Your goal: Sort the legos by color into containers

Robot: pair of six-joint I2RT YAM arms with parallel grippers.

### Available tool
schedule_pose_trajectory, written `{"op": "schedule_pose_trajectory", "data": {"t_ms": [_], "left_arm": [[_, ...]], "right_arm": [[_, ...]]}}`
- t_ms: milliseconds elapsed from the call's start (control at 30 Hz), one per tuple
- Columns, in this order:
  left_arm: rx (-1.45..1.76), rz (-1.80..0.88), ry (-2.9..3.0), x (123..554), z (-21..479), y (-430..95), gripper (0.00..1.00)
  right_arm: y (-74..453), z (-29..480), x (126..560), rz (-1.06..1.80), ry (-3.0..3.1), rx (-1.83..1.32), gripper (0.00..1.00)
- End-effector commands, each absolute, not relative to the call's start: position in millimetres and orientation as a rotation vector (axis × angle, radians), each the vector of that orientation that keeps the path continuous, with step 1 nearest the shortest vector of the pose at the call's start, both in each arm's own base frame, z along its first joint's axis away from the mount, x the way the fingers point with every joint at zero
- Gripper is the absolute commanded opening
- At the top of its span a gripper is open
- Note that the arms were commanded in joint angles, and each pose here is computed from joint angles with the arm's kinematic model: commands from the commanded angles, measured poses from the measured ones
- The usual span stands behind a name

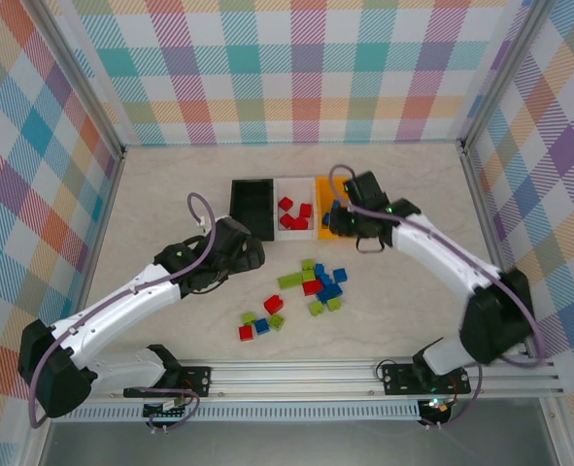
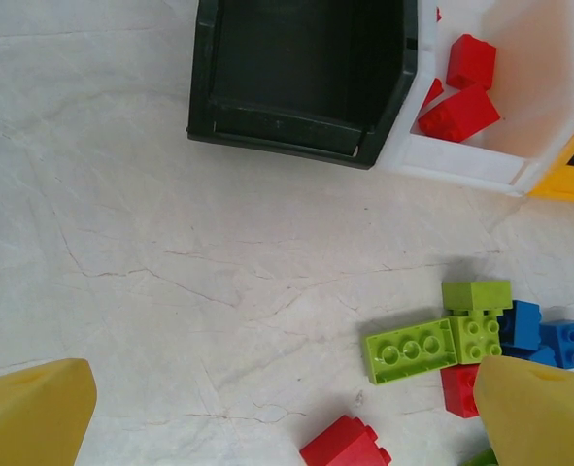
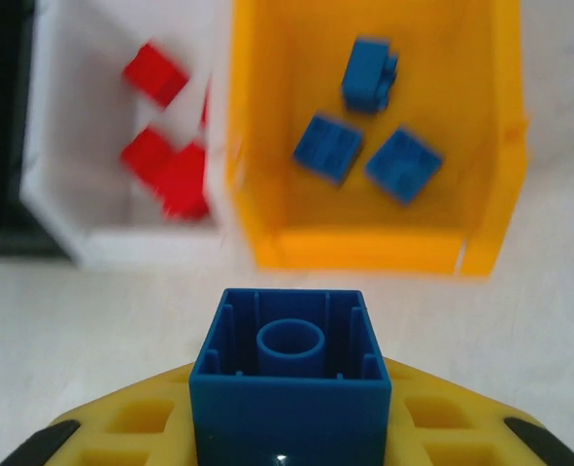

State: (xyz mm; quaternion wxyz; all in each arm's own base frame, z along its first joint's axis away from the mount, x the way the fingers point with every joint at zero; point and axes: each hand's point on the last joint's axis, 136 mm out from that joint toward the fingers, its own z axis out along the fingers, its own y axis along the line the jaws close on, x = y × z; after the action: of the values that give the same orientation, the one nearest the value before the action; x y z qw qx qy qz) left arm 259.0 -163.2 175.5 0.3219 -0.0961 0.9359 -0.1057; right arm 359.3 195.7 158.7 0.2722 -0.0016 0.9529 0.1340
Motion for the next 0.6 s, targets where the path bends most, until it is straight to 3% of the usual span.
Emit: {"op": "schedule_pose_trajectory", "data": {"t_ms": [0, 200, 333, 433, 567], "left_arm": [[-0.273, -0.251, 2.457, 252, 174, -152, 1.0], [-0.275, -0.239, 2.47, 244, 168, -145, 1.0], [-0.265, -0.261, 2.478, 239, 166, -144, 1.0], [-0.223, -0.307, 2.497, 236, 164, -152, 1.0], [-0.113, -0.353, 2.567, 226, 157, -168, 1.0]], "right_arm": [[195, 142, 402, 0.289, 2.577, 0.013, 0.26], [194, 108, 447, 0.192, 2.651, 0.051, 0.32], [198, 113, 454, 0.209, 2.649, 0.059, 0.53], [198, 128, 452, 0.233, 2.623, 0.051, 0.63], [200, 150, 438, 0.269, 2.579, 0.023, 0.65]]}}
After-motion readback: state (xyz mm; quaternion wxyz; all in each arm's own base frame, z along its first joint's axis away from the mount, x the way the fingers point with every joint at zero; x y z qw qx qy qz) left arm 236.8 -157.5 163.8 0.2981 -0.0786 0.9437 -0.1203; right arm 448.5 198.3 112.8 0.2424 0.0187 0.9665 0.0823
